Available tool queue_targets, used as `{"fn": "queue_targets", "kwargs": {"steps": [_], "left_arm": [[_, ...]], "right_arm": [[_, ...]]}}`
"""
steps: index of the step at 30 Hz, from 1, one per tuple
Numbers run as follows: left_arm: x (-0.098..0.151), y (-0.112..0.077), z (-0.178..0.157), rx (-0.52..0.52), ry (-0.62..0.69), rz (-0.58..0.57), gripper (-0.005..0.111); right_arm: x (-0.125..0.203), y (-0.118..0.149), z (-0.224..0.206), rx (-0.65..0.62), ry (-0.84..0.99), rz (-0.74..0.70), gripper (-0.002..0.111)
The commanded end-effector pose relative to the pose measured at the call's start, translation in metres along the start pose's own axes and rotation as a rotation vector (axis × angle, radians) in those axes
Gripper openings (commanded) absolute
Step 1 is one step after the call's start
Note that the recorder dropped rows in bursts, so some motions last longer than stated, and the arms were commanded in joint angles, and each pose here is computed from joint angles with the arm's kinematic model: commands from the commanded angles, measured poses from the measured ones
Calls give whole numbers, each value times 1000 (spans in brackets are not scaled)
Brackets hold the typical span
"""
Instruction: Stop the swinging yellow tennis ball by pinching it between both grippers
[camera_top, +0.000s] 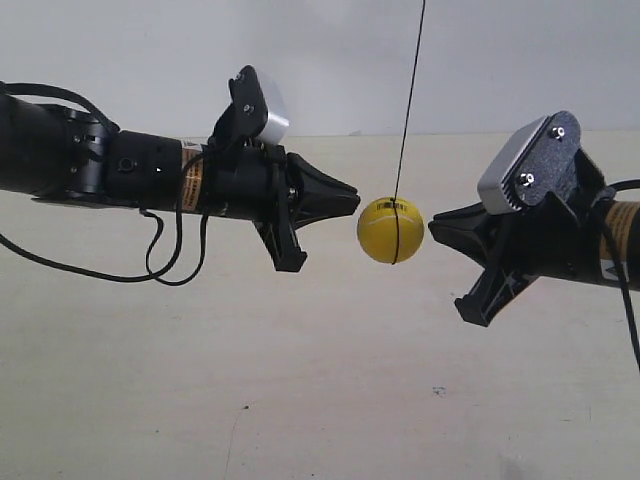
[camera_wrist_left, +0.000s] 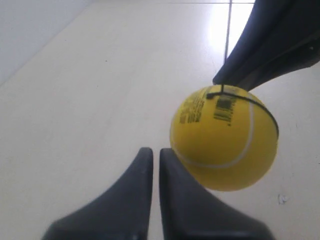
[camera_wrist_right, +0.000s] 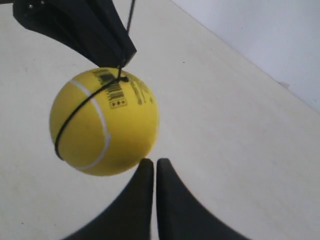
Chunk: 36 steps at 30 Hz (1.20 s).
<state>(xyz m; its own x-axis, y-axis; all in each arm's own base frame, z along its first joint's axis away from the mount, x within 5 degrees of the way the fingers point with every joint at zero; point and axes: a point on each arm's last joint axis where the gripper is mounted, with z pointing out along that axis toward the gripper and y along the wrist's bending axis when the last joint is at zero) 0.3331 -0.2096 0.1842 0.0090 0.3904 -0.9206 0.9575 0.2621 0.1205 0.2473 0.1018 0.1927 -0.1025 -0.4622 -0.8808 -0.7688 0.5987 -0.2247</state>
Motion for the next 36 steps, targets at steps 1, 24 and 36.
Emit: {"fn": "queue_targets", "kwargs": {"steps": [1, 24, 36], "left_arm": [[-1, -1, 1, 19, -18, -13, 5], [6, -10, 6, 114, -20, -6, 5], [6, -10, 6, 114, -20, -2, 5]], "right_arm": [[-3, -1, 0, -2, -20, -7, 0], [-3, -1, 0, -1, -18, -1, 0], [1, -2, 0, 17, 23, -1, 0]]}}
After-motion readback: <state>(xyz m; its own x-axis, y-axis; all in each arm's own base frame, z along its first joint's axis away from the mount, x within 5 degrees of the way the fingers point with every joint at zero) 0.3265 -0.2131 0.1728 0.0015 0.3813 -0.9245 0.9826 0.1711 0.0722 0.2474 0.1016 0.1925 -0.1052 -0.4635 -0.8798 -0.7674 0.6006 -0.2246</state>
